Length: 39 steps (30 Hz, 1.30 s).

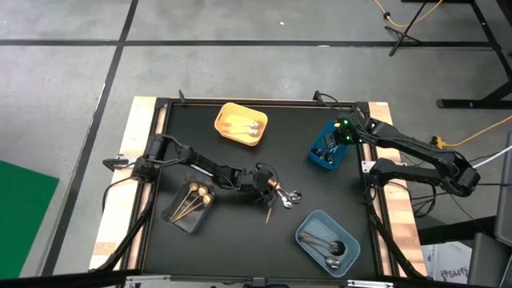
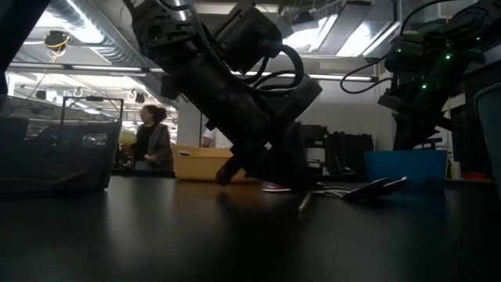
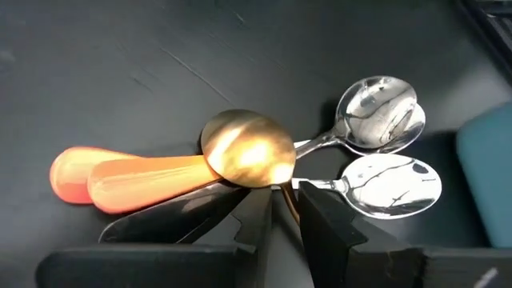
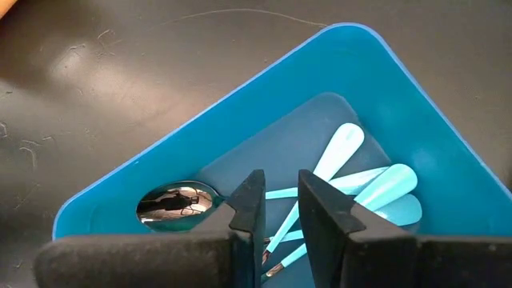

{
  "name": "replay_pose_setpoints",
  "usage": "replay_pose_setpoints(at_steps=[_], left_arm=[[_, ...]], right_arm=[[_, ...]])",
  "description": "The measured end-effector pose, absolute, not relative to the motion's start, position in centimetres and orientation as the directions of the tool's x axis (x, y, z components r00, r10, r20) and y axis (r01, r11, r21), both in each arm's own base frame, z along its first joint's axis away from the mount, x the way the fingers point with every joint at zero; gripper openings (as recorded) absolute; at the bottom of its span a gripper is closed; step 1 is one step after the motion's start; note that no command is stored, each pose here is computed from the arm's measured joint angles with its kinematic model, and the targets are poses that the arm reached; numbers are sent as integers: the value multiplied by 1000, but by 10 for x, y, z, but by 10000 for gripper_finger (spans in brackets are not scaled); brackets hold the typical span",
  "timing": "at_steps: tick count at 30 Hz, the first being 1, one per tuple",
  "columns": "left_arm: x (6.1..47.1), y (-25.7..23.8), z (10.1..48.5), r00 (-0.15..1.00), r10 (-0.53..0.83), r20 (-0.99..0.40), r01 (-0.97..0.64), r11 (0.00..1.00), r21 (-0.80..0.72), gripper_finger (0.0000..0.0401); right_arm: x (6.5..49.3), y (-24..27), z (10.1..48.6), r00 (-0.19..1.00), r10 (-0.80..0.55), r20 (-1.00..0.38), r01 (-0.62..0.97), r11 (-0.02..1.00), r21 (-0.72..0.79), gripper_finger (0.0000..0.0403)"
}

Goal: Sort silverware by color (type)
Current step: Put the gold spoon into the black bin

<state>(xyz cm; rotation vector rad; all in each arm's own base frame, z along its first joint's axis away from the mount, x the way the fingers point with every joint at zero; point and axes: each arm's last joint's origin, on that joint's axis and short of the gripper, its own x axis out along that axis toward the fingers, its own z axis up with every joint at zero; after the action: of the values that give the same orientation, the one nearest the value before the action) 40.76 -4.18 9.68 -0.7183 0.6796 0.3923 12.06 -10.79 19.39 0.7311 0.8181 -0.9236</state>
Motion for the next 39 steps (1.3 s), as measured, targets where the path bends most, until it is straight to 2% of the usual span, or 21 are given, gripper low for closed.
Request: replay_pose_setpoints(at_steps=[10,20,31,39], left_arm=[[408,-29,96,715,88,-694,-543,695,-471,56],[409,-29,97,719,89,-689,-542,692,-477,10],[413,-29,99,766,76,-638,-500,693,-519,6],[411,-29,125,799,78,-596,-444,745,-499,4]], right_arm=[[121,-108,194,361,-387,-849,889,417,188,66],[121,-108,194,361,-386,-849,889,417,188,66],[121,-108,194,361,-387,-849,889,417,188,66],[121,-108,194,361,-386,-849,889,417,188,66]])
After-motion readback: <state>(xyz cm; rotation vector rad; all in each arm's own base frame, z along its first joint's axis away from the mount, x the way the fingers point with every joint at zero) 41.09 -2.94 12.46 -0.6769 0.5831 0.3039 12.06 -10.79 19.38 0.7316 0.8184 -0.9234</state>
